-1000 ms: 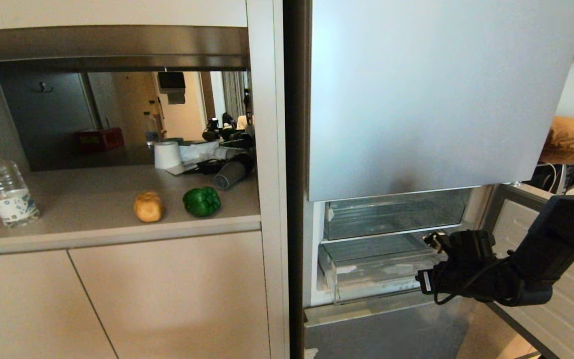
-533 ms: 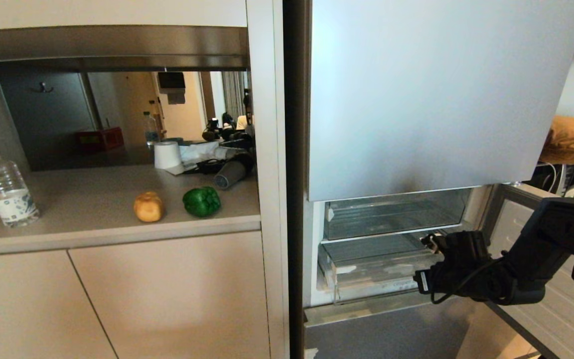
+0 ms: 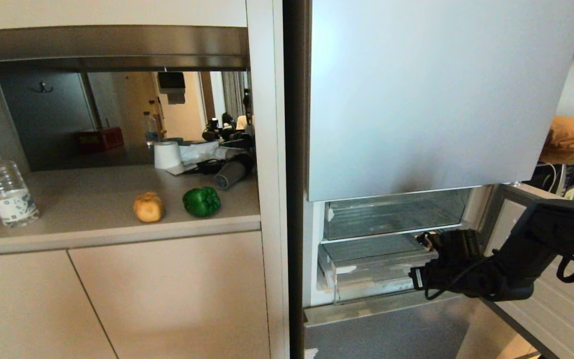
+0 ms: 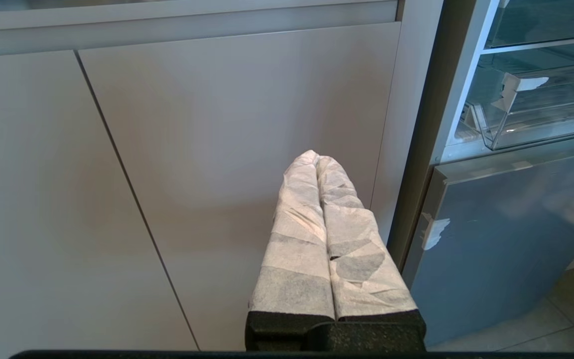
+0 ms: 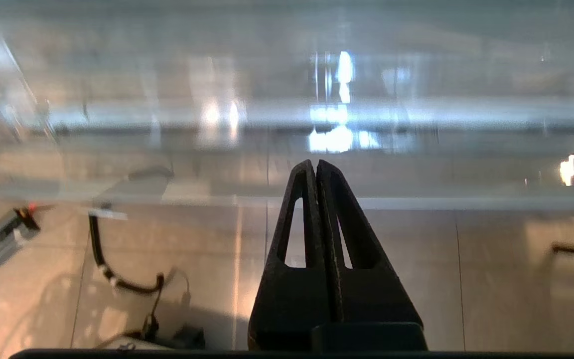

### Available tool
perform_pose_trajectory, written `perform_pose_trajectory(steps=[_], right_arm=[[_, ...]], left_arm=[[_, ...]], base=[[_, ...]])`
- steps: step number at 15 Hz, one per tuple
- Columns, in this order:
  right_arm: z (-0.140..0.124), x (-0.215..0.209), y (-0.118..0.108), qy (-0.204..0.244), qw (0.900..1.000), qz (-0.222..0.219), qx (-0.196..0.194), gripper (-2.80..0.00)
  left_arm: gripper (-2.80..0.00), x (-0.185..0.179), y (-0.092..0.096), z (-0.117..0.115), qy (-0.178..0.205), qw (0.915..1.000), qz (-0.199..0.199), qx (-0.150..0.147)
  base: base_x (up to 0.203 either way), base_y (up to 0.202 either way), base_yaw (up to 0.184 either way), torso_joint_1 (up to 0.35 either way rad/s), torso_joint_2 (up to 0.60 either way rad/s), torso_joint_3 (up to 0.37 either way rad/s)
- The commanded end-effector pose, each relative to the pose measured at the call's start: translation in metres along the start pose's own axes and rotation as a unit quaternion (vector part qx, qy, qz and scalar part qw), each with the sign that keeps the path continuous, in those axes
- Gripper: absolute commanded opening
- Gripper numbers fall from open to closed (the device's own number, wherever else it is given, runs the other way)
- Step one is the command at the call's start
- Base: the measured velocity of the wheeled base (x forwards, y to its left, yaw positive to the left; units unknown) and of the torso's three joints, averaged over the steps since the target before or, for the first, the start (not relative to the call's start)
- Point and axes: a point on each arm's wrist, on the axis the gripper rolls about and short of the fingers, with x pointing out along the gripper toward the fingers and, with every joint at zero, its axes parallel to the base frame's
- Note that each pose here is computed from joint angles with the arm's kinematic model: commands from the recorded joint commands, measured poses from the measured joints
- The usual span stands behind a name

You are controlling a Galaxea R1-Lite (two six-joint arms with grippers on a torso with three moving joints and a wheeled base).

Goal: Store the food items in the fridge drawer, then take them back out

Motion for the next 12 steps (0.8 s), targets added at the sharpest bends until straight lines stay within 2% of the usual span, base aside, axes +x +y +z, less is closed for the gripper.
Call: perform_pose_trajectory(steps=[1,3,12], right_arm=[[0.003,0.007,0.000,-0.008,1.000,0.006,-0.003,-2.80],[0.007,0.013,0.000,-0.018,1.000,0.025,0.000,-2.80],[0.017,0.046,0.004,-0.043,0.998,0.038,0.029,-2.80]], left_arm=[[-2.80,0.000,0.000,0.000,-0.001,1.0000,0.001,0.000],[-2.80,0.000,0.000,0.000,-0.001,1.0000,0.000,0.000],[-2.80,0.000,0.000,0.000,-0.001,1.0000,0.001,0.000]], base=[[0.000,0.000,0.000,0.000,0.00,0.000],[0.000,0.000,0.000,0.000,0.00,0.000],[0.000,0.000,0.000,0.000,0.00,0.000]])
